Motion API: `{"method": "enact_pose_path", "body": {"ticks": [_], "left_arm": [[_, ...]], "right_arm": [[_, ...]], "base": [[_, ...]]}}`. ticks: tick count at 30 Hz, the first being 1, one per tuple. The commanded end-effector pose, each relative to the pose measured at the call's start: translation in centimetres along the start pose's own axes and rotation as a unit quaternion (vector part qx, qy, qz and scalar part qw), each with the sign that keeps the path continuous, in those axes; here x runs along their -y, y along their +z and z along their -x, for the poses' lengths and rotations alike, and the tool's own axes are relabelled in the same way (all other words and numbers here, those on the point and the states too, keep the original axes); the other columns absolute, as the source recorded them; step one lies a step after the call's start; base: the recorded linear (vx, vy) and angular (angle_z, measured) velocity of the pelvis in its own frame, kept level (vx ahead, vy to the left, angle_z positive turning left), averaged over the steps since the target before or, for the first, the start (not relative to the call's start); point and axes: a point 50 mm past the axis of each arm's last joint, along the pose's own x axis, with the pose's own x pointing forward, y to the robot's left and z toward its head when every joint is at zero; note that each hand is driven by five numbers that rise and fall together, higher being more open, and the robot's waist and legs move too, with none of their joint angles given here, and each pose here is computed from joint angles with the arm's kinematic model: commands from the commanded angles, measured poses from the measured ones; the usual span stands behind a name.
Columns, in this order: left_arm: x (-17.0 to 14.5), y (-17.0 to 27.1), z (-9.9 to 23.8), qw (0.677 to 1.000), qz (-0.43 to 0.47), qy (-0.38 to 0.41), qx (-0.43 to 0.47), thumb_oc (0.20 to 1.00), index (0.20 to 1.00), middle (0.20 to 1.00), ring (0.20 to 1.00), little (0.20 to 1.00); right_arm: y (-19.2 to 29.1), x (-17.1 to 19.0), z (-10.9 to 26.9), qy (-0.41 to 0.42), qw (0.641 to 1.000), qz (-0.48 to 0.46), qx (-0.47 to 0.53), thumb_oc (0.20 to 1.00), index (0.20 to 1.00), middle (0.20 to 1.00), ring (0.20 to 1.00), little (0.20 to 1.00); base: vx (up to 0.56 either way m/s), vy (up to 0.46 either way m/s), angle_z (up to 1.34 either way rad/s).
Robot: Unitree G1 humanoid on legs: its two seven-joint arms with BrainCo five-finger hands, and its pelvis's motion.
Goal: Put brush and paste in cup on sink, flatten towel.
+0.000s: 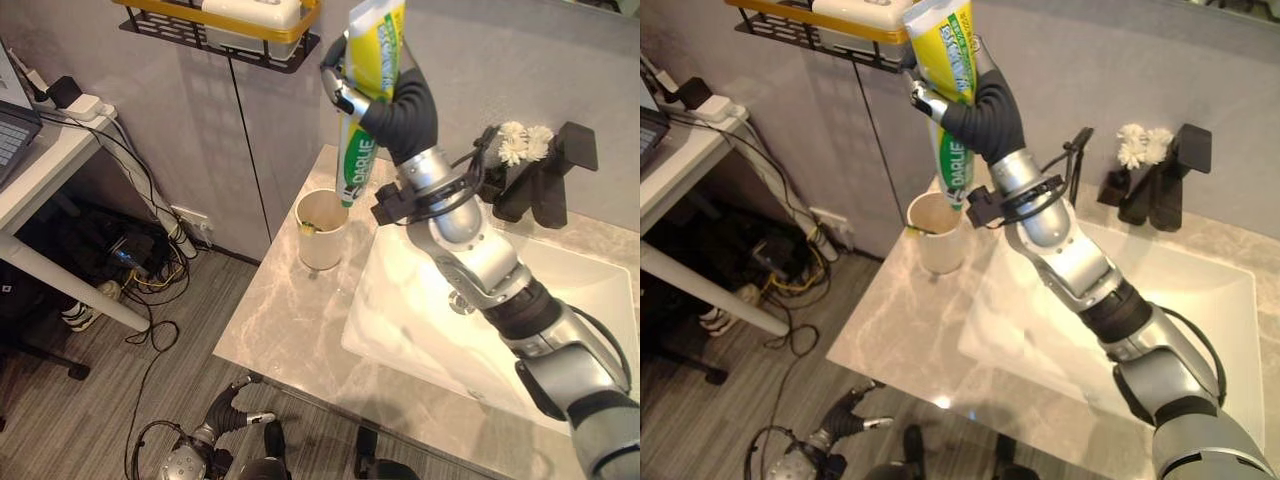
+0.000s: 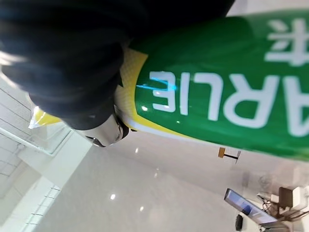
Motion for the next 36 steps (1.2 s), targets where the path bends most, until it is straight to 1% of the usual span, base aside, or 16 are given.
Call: {"method": "enact_pose_path", "body": {"ticks": [1,10,23,36], "left_arm": [[-1.0,1.2,-0.7,0.999,-0.008,0.009,0.032,1.0,1.0,1.0,1.0,1.0],[-1.4,1.6,-1.1,0.999,0.003,0.018,0.036,1.0,1.0,1.0,1.0,1.0],[-1.6,2.0,-1.3,0.999,0.009,0.021,0.045,1.0,1.0,1.0,1.0,1.0],[-1.8,2.6,-1.5,0.998,0.026,0.03,0.056,1.0,1.0,1.0,1.0,1.0]], "right_arm": [[5.0,-0.2,-3.5,0.011,0.993,0.017,0.113,0.2,0.2,0.2,0.2,0.2],[4.9,-1.0,-3.5,0.006,0.993,-0.009,0.118,0.2,0.2,0.2,0.2,0.2],[2.9,-1.4,-3.3,-0.016,0.996,-0.035,0.084,0.2,0.2,0.2,0.2,0.2],[1.6,-2.0,-2.7,-0.016,0.997,-0.056,0.058,0.2,0.2,0.2,0.2,0.2]], "base": [[-0.03,0.0,0.07],[0.0,0.002,0.01],[0.0,0.0,0.0],[0.0,0.0,0.0]]}}
